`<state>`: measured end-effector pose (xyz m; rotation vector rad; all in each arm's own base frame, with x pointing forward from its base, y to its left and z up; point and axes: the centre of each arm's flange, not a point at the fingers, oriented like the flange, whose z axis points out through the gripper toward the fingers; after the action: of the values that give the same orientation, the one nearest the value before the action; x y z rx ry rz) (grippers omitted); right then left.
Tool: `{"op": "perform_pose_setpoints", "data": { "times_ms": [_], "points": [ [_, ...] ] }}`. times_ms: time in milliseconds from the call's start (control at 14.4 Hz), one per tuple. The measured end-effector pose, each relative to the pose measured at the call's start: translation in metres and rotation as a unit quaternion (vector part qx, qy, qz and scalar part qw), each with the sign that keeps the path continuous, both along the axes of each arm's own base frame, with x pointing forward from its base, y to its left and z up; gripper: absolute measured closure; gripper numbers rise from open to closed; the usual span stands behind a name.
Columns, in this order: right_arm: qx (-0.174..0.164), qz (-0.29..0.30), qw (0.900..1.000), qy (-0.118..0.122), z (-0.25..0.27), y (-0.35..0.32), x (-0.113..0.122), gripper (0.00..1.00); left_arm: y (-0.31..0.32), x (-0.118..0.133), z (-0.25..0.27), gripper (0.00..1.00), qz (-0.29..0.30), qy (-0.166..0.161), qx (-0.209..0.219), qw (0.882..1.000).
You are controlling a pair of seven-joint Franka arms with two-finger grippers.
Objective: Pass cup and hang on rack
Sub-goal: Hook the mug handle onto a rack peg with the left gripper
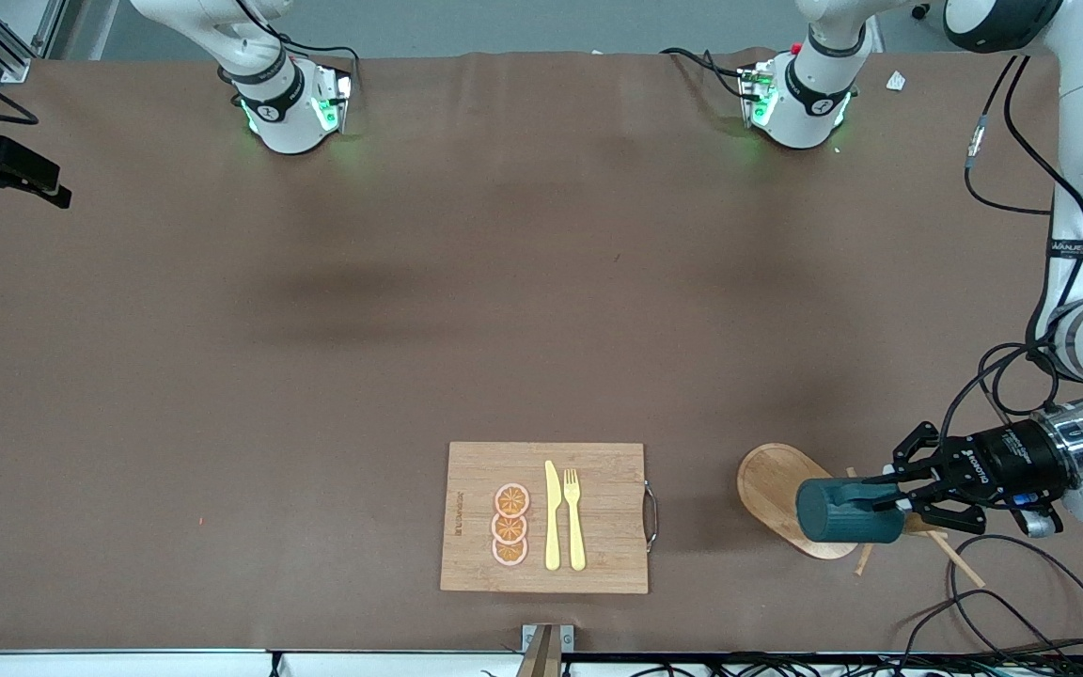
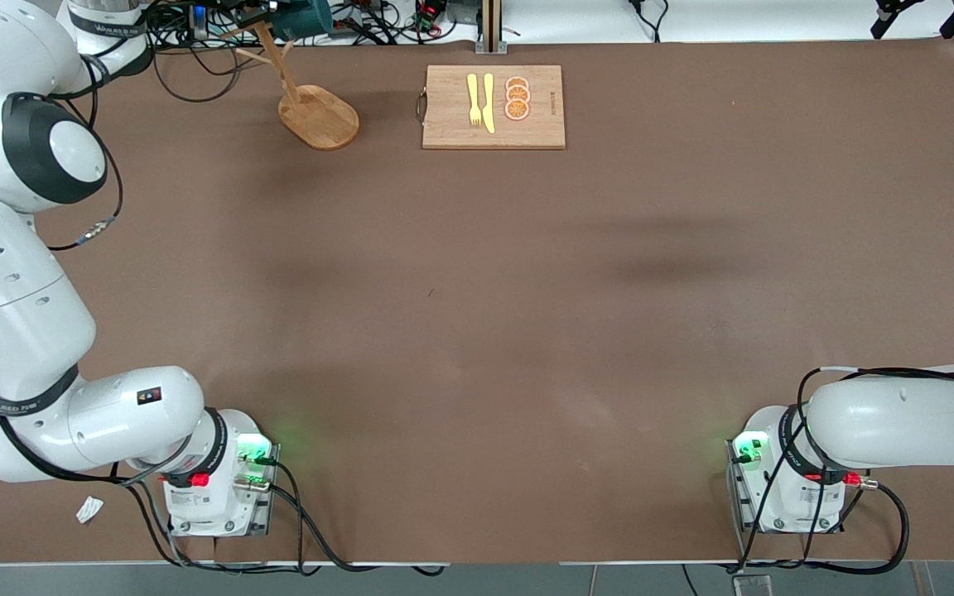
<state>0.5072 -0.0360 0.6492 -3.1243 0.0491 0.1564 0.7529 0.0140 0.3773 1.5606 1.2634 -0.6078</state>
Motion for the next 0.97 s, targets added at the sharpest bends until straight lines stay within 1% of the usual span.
{"op": "perform_pose_setpoints", "data": {
  "times_ms": [347, 763, 972],
  "points": [
    [0.000, -0.001, 1.000, 0.003, -0.001, -0.001, -0.001, 0.00, 0.019, -0.004, -0.015, 0.79, -0.014, -0.005, -0.008, 1.000],
    [0.001, -0.002, 1.000, 0.004, -0.001, 0.000, -0.001, 0.00, 0.031, -0.005, -0.020, 0.79, -0.011, -0.006, -0.010, 1.000],
    [0.001, -0.002, 1.000, 0.004, -0.001, 0.000, -0.001, 0.00, 0.040, -0.006, -0.021, 0.79, -0.010, -0.018, -0.008, 1.000]
  ]
}}
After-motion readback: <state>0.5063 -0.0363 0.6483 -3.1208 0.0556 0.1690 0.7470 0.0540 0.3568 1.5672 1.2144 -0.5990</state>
